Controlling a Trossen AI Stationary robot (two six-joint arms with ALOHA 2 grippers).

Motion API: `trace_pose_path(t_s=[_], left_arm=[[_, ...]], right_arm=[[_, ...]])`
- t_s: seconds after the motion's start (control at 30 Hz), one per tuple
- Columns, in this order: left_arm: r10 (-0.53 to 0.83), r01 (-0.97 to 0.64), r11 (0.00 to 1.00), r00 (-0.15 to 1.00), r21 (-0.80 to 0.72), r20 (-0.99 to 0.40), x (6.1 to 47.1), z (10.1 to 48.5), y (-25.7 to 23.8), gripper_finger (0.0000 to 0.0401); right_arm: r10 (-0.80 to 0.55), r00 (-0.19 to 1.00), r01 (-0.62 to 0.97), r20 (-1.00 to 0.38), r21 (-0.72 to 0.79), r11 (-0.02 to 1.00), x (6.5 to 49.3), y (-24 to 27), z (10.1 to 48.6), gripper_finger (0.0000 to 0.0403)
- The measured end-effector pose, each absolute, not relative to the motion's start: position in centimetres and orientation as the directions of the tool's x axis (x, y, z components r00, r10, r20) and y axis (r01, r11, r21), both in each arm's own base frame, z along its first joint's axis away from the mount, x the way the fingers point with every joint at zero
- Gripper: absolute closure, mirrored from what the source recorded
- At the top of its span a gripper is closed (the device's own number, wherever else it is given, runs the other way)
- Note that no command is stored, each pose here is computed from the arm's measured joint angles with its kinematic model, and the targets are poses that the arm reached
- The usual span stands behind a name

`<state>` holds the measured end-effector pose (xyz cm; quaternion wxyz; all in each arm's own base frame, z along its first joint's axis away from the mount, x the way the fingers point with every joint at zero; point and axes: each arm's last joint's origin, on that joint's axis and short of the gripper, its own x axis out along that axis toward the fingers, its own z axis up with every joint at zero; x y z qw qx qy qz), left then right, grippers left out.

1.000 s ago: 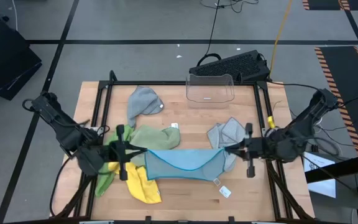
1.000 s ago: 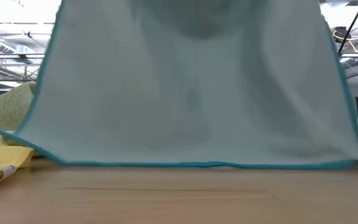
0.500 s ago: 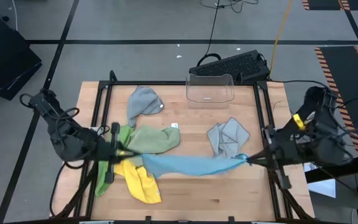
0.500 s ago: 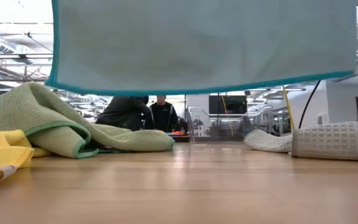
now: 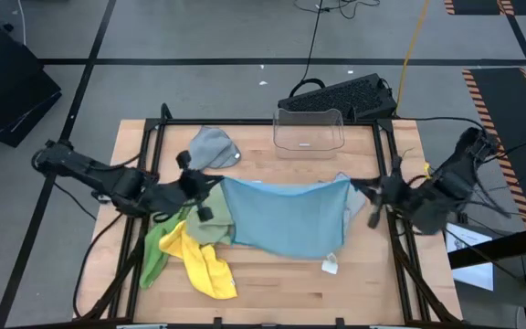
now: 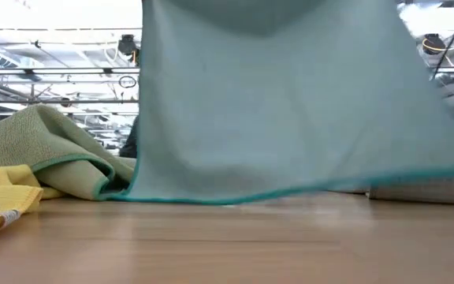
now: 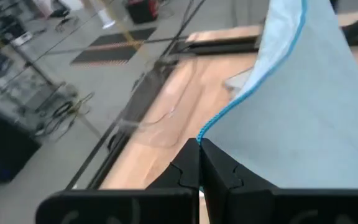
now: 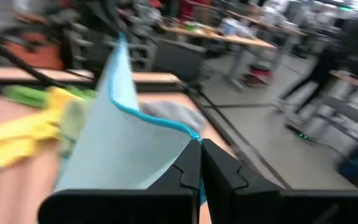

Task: Fold microfiber towels
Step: Fold the blue towel

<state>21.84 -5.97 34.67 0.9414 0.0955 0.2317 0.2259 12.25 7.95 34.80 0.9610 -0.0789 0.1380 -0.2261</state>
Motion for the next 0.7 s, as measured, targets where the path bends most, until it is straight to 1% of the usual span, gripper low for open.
trace_pose_path(t_s=[0.07, 0.17, 0.3, 0.43, 0.7], left_arm=[[0.490, -0.400, 0.870, 0.766, 0.287, -0.417, 22.1, 33.7, -5.1, 0.0397], [0.468, -0.383, 0.883, 0.750, 0.271, -0.468, 22.4, 32.1, -4.3, 0.0398], [0.367, -0.302, 0.930, 0.787, 0.209, -0.496, 22.9, 30.5, -4.4, 0.0397], [0.261, -0.226, 0.965, 0.814, 0.130, -0.518, 23.0, 29.1, -5.0, 0.0397], [0.211, -0.203, 0.976, 0.785, 0.079, -0.583, 22.2, 26.1, -6.0, 0.0395]], right_arm=[[-0.487, 0.837, 0.439, -0.249, -0.226, 0.870, 12.5, 7.1, 32.8, 0.0403], [-0.481, 0.832, 0.434, -0.275, -0.216, 0.874, 13.1, 6.3, 30.2, 0.0403], [-0.383, 0.871, 0.338, -0.307, -0.190, 0.922, 13.8, 5.9, 27.2, 0.0403], [-0.307, 0.894, 0.280, -0.326, -0.130, 0.951, 13.8, 5.8, 25.5, 0.0403], [-0.168, 0.884, 0.186, -0.437, -0.001, 0.982, 13.4, 6.0, 22.3, 0.0403]])
